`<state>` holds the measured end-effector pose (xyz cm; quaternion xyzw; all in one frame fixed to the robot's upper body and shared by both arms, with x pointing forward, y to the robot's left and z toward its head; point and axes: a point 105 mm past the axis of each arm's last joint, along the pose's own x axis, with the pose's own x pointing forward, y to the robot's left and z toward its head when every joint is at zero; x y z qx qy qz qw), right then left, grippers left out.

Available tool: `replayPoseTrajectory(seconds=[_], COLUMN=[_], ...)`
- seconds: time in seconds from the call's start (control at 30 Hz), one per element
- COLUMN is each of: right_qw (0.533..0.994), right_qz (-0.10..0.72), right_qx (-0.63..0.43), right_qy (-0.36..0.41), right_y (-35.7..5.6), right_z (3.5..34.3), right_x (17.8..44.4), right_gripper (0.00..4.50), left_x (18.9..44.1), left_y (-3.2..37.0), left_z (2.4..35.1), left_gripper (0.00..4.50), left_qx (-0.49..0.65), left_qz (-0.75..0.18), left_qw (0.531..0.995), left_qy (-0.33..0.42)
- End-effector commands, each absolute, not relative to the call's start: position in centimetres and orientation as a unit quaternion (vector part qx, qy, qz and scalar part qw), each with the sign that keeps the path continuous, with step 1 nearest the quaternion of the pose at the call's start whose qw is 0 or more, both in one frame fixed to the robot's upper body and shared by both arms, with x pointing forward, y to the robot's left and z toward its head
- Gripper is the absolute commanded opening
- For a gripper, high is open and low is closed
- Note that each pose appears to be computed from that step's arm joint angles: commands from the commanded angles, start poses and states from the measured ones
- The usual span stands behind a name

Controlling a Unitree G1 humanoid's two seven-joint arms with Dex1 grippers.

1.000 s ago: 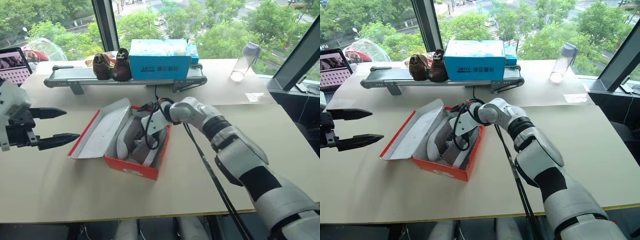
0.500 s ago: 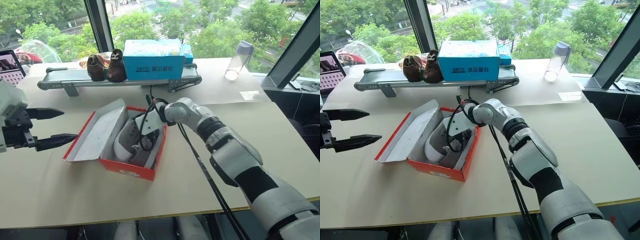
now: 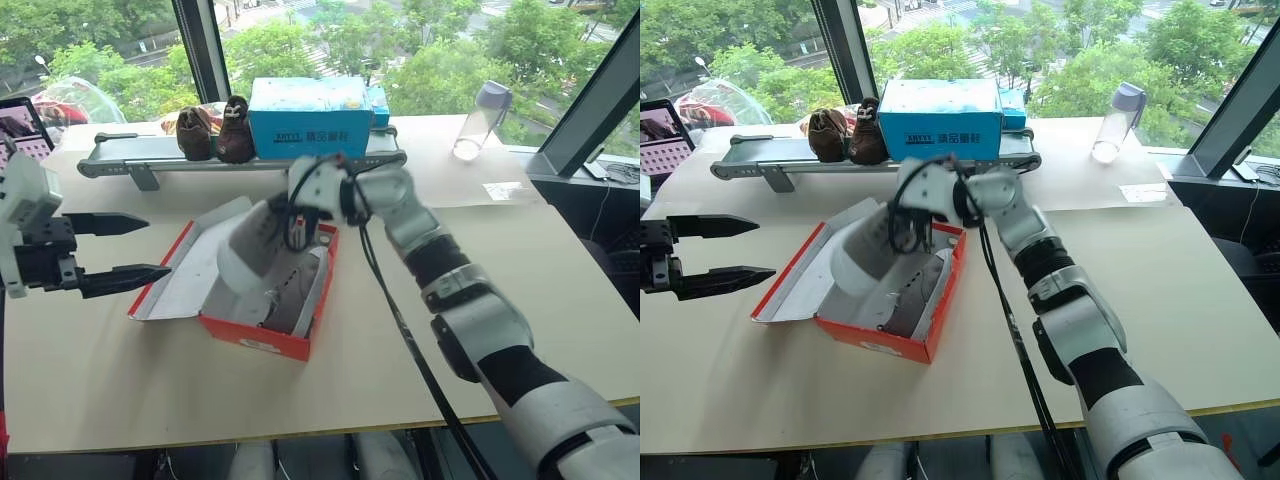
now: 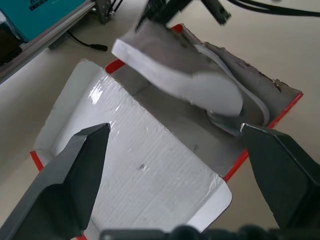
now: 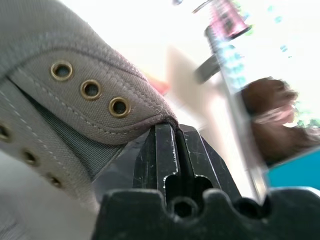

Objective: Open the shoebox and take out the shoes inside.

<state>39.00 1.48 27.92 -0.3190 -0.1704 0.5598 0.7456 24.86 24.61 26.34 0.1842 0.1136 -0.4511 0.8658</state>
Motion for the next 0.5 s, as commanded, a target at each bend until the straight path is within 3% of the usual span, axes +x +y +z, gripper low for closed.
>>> replayPoseTrajectory(seconds=[0.03, 0.23, 0.33, 0.4, 0.5], right_qw=[0.778, 0.865, 0.900, 0.899, 0.891], right_qz=[0.543, 0.478, 0.430, 0.410, 0.383], right_qx=[-0.260, -0.156, -0.029, 0.074, 0.116], right_qy=[-0.178, 0.002, 0.074, 0.135, 0.213], right_y=[-0.1, -9.8, -12.0, -13.0, -14.4], right_z=[32.0, 33.5, 34.8, 35.3, 33.2], right_x=[38.5, 39.0, 38.4, 37.8, 36.9], right_gripper=[0.02, 0.02, 0.02, 0.02, 0.02], left_x=[25.1, 26.4, 27.3, 27.9, 28.4], left_y=[24.3, 23.6, 23.2, 22.7, 22.0], left_z=[27.0, 27.0, 26.5, 26.3, 25.9], left_gripper=[4.50, 4.50, 4.50, 4.50, 4.50], left_qx=[0.192, 0.188, 0.188, 0.185, 0.183], left_qz=[-0.460, -0.482, -0.491, -0.500, -0.511], left_qw=[0.861, 0.852, 0.847, 0.843, 0.837], left_qy=[0.098, 0.079, 0.076, 0.069, 0.063])
